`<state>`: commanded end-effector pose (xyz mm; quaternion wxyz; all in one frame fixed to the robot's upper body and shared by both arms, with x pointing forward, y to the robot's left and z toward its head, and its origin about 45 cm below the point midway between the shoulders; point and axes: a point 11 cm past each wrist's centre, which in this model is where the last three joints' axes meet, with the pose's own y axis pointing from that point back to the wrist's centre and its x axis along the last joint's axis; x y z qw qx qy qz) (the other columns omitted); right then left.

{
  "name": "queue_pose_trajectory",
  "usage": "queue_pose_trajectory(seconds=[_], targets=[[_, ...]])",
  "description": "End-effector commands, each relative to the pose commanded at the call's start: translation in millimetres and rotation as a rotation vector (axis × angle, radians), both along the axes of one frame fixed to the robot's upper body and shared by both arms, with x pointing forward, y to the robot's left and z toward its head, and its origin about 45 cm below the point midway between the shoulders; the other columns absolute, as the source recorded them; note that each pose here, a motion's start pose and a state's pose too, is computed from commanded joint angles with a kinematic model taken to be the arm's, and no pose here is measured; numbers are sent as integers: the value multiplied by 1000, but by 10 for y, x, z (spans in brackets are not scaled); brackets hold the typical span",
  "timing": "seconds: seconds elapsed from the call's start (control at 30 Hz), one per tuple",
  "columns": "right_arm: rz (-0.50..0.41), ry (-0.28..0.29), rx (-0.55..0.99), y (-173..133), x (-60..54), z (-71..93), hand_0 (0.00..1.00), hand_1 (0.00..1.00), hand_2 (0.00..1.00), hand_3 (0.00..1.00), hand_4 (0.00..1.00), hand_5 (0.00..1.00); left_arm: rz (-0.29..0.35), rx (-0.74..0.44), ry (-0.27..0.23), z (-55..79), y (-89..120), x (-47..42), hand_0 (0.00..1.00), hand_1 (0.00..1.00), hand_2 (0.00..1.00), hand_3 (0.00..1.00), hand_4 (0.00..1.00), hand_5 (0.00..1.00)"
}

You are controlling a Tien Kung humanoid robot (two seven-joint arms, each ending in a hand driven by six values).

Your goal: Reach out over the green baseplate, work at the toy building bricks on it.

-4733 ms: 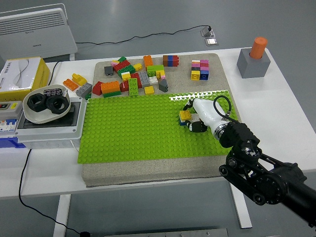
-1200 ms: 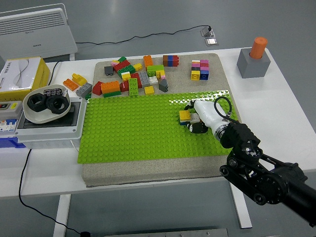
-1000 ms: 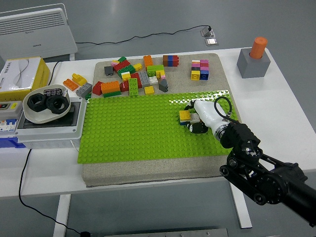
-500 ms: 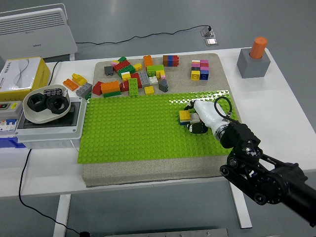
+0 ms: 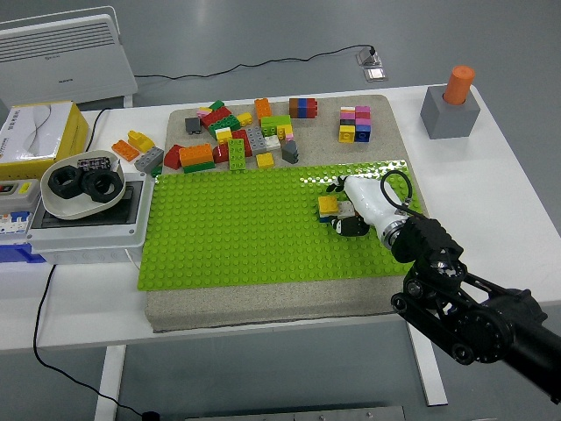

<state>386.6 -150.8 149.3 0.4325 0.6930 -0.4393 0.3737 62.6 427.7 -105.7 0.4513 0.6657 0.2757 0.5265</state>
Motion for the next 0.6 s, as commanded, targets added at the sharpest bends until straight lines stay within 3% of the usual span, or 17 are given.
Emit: queue_pose_trajectory(seconds=[0.27,0.6], targets=[[20,-39,-23,4,-3,139,738,707,772,729,718,155,0,0,1,0,1,-2,690,508,405,555,356,282],[62,-65,-75,-1,-126,263,774,727,790,669,757,179,3,-1,3,-5,-9,-13,691,508,405,555,357,284]])
